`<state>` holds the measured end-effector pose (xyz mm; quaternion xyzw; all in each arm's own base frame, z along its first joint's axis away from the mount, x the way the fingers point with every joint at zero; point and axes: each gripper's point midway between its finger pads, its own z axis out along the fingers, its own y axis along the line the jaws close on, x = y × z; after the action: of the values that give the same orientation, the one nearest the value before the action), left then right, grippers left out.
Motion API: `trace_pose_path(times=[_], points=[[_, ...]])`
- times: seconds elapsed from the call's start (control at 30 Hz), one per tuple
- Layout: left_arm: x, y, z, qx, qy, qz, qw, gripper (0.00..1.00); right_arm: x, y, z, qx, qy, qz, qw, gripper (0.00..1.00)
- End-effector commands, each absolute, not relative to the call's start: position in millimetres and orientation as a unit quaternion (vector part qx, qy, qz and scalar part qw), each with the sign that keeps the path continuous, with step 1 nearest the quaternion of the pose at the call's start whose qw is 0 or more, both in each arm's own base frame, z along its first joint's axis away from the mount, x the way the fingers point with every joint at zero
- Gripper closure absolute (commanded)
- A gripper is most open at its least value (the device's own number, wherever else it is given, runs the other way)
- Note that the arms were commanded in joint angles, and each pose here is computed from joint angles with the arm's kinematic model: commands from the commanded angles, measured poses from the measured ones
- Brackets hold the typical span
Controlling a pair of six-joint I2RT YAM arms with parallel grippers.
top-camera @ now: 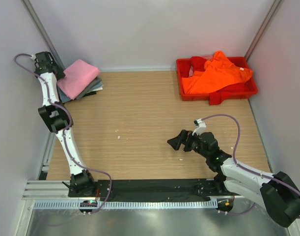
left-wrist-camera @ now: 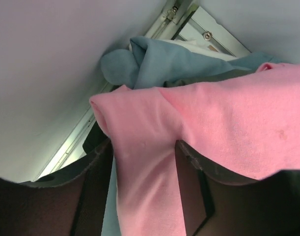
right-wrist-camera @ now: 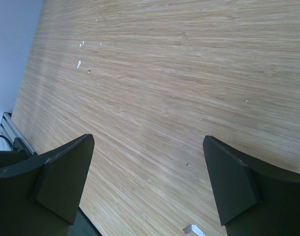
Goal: Fold and stack the t-shirts
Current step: Neatly place the folded tshirt to the corner, then reset both grippers
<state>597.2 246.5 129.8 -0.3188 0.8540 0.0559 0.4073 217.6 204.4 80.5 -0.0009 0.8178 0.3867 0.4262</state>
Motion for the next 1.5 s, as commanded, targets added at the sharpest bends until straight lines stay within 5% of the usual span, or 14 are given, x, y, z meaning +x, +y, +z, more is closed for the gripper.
trace_pose_path(times=[0.0,0.1,0.13,0.83,1.23,1.27,1.37,1.47], points=[[589,264,194,-0.342,0.817,0.083,0.456,0.39,227,207,101,0.0,0.794,0.402,0.456,0.0],[582,256,215,-0.352,0.809,0.072,0.465,0.22,227,207,100,0.0,0.794,0.402,0.455,0.0],[578,253,210,-0.354,0.813,0.067,0.457,0.01,227,207,100,0.0,0.794,0.402,0.455,0.0],[495,127,292,-0.339,0.783,0.035,0.519,0.0,228,207,100,0.002,0.795,0.4,0.456,0.0],[399,-41,378,-0.054,0.788,-0.069,0.609,0.0,225,204,107,0.002,0.785,0.406,0.468,0.0],[392,-45,339,-0.056,0.8,-0.07,0.593,0.0,226,202,108,0.007,0.784,0.404,0.471,0.0],[361,-33,353,-0.151,0.728,-0.114,0.659,0.0,226,200,107,0.014,0.785,0.401,0.471,0.0],[337,-55,324,-0.114,0.762,-0.161,0.616,0.05,225,198,108,0.018,0.784,0.399,0.474,0.0]])
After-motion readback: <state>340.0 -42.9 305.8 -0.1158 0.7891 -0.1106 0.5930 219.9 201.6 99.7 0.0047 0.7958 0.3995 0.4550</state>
